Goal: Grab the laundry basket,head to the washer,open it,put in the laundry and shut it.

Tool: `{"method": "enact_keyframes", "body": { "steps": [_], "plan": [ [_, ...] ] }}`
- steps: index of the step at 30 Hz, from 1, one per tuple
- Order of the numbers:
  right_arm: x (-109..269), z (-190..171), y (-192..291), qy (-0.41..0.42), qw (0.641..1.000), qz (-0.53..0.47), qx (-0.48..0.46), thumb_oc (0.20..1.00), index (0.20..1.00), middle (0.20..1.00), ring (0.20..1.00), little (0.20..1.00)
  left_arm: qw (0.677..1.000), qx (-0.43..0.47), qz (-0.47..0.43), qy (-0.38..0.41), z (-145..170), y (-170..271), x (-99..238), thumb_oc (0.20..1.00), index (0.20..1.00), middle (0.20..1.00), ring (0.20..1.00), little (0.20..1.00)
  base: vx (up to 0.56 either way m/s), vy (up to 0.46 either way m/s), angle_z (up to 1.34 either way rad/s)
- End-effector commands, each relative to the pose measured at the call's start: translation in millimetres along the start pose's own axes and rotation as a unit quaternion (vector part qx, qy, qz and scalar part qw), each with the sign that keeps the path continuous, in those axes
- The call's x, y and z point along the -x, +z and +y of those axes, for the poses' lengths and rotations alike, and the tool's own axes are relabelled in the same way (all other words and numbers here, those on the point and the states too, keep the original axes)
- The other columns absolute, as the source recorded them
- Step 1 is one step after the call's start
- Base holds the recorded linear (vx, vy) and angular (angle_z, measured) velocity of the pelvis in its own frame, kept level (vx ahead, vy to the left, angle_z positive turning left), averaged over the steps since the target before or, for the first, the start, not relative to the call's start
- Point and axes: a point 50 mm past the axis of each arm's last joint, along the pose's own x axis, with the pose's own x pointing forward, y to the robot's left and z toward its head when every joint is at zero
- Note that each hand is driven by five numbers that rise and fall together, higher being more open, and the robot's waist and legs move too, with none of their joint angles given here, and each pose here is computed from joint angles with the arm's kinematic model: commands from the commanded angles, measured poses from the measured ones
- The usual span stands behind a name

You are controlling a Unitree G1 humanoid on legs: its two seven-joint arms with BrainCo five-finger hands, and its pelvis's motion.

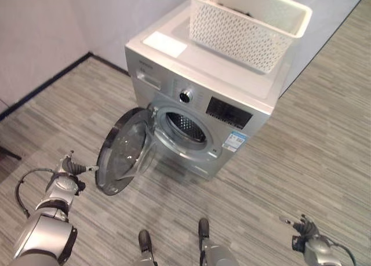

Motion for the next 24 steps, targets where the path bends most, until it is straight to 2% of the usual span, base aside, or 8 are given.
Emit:
{"method": "enact_keyframes", "body": {
  "steps": [1, 6, 7, 8, 10, 14, 15, 24],
  "plan": [
    [-6.9, 5.1, 54.4, -0.002, 0.995, -0.095, -0.022, 1.000, 1.000, 1.000, 1.000, 1.000, 0.997, -0.007, -0.049, 0.062, 56.0, 47.2, -9.5, 1.000, 1.000, 1.000, 1.000, 1.000, -0.15, -0.111, 0.15],
    [3.7, 38.1, 77.2, 0.064, 0.984, -0.167, 0.021, 1.000, 1.000, 1.000, 1.000, 1.000, 0.983, 0.054, -0.144, 0.096, 55.8, 92.0, -5.4, 1.000, 1.000, 1.000, 1.000, 1.000, -0.07, -0.089, 0.22],
    [6.1, 52.6, 81.4, 0.092, 0.980, -0.176, 0.019, 1.000, 1.000, 1.000, 1.000, 1.000, 0.975, 0.083, -0.191, 0.077, 32.0, 98.4, 2.1, 1.000, 1.000, 1.000, 1.000, 1.000, -0.02, -0.027, 0.03],
    [6.1, 52.7, 81.5, 0.093, 0.980, -0.176, 0.019, 1.000, 1.000, 1.000, 1.000, 1.000, 0.975, 0.083, -0.191, 0.077, 32.0, 98.0, 2.2, 1.000, 1.000, 1.000, 1.000, 1.000, -0.01, -0.044, -0.06],
    [8.1, 96.2, 96.8, 0.158, 0.970, -0.180, 0.034, 1.000, 1.000, 1.000, 1.000, 1.000, 0.961, 0.134, -0.238, 0.033, -15.6, 93.9, 23.3, 1.000, 1.000, 1.000, 1.000, 1.000, -0.01, -0.033, -0.09],
    [14.1, 137.1, 114.6, 0.209, 0.960, -0.183, 0.042, 1.000, 1.000, 1.000, 1.000, 1.000, 0.954, 0.178, -0.243, -0.001, -46.2, 86.3, 38.8, 1.000, 1.000, 1.000, 1.000, 1.000, 0.00, -0.004, -0.15],
    [29.4, 188.1, 157.8, 0.261, 0.943, -0.199, 0.056, 1.000, 1.000, 1.000, 1.000, 1.000, 0.940, 0.243, -0.234, -0.047, -81.4, 72.8, 61.5, 1.000, 1.000, 1.000, 1.000, 1.000, 0.02, 0.025, -0.07],
    [61.5, 232.7, 211.7, 0.324, 0.922, -0.209, -0.035, 1.000, 1.000, 1.000, 1.000, 1.000, 0.922, 0.267, -0.239, -0.145, -124.2, 59.5, 98.6, 1.000, 1.000, 1.000, 1.000, 1.000, 0.04, 0.012, 0.19]
  ]
}}
